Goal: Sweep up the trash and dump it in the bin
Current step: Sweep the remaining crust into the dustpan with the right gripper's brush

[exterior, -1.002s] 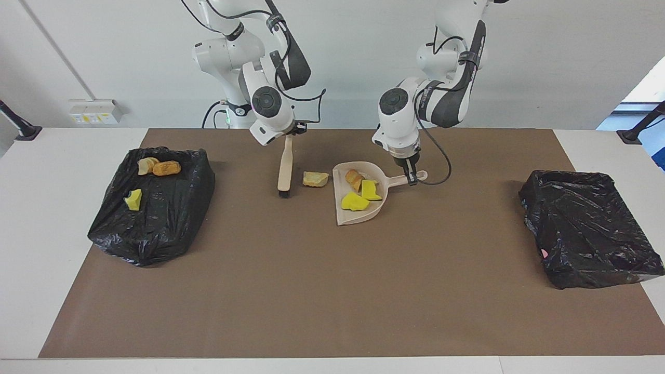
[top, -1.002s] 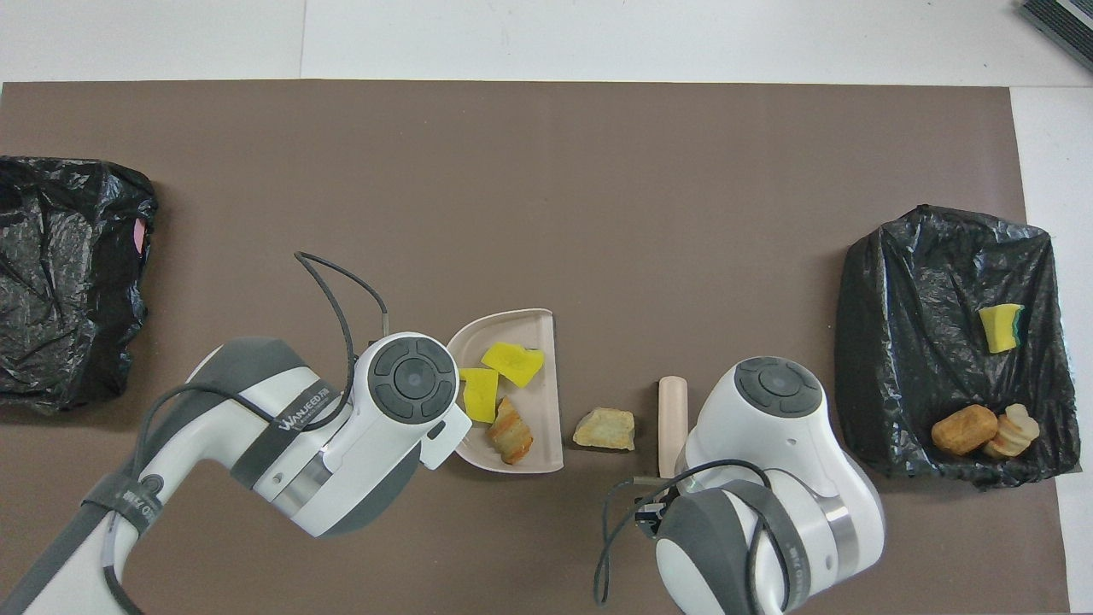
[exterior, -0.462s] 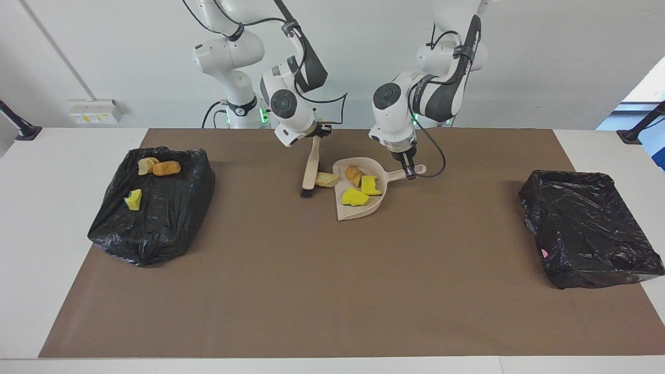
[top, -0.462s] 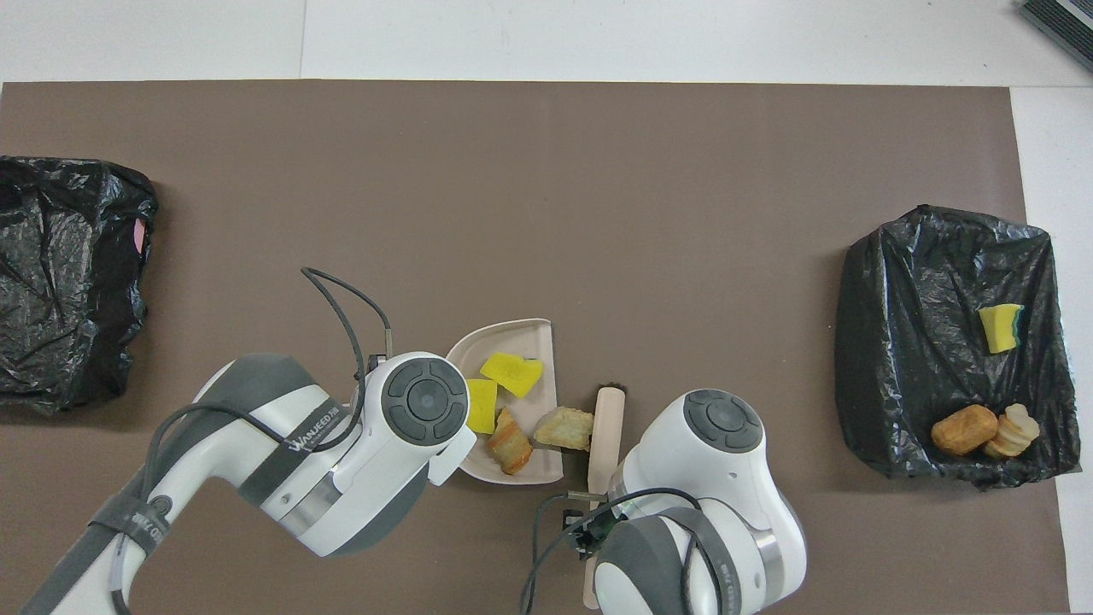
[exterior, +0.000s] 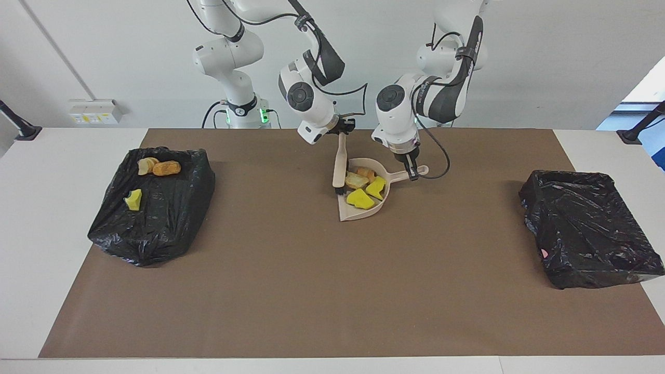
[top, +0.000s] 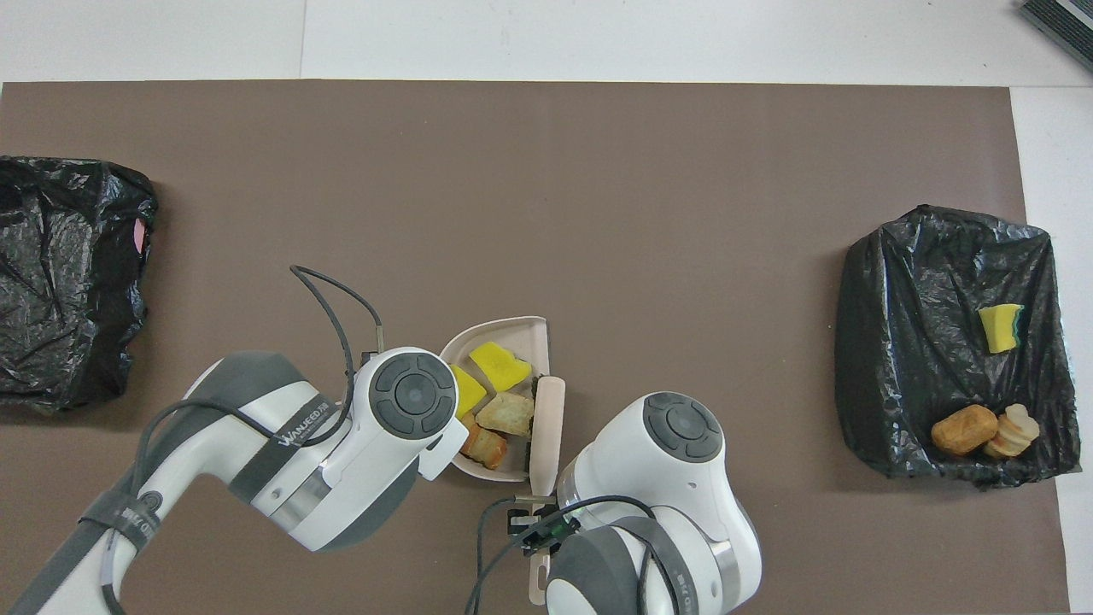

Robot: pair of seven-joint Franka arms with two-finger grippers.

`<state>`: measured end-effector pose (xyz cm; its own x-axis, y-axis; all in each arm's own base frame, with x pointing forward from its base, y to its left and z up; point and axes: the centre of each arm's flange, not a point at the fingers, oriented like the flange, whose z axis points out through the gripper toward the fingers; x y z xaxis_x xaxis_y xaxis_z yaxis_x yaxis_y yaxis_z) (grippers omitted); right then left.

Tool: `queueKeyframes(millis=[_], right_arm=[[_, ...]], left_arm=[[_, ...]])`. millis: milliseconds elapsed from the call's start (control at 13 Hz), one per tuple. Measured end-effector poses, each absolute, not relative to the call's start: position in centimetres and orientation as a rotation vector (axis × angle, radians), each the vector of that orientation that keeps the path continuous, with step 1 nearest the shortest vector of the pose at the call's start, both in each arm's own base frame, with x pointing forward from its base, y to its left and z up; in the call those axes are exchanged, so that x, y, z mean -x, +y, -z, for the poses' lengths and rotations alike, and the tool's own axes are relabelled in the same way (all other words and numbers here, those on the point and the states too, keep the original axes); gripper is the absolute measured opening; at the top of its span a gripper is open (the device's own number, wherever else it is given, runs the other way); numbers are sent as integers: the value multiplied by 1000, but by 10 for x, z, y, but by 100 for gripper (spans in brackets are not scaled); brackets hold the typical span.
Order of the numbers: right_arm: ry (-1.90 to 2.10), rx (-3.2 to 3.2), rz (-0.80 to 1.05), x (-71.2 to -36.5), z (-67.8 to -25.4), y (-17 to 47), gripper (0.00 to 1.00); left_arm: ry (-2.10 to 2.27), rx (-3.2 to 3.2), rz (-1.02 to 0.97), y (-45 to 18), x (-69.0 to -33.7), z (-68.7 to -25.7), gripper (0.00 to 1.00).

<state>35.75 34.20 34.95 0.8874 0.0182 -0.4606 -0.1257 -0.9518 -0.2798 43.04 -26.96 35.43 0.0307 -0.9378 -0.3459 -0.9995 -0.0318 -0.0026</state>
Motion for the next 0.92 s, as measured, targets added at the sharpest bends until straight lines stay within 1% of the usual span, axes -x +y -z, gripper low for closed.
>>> queueKeyframes(millis=[154,308,462,693,925], right_arm=[[35,2821,-638,-367,-355,328,26],[4,2892,-643,-378,-363,304,26],[-43,2957,-646,-380,-369,289,26],[-83,3006,-624,-375,-378,295,26],[26,3027,-564,-366,-388,313,26]], left_arm=[[1995,2076,-350,-264,-436,-353,31],[2004,2077,-336,-258,-442,-352,31],[2010,2080,-321,-252,-448,-352,31],[2033,2066,-308,-242,-457,-356,31],[2030,2076,-288,-221,-474,-365,31]])
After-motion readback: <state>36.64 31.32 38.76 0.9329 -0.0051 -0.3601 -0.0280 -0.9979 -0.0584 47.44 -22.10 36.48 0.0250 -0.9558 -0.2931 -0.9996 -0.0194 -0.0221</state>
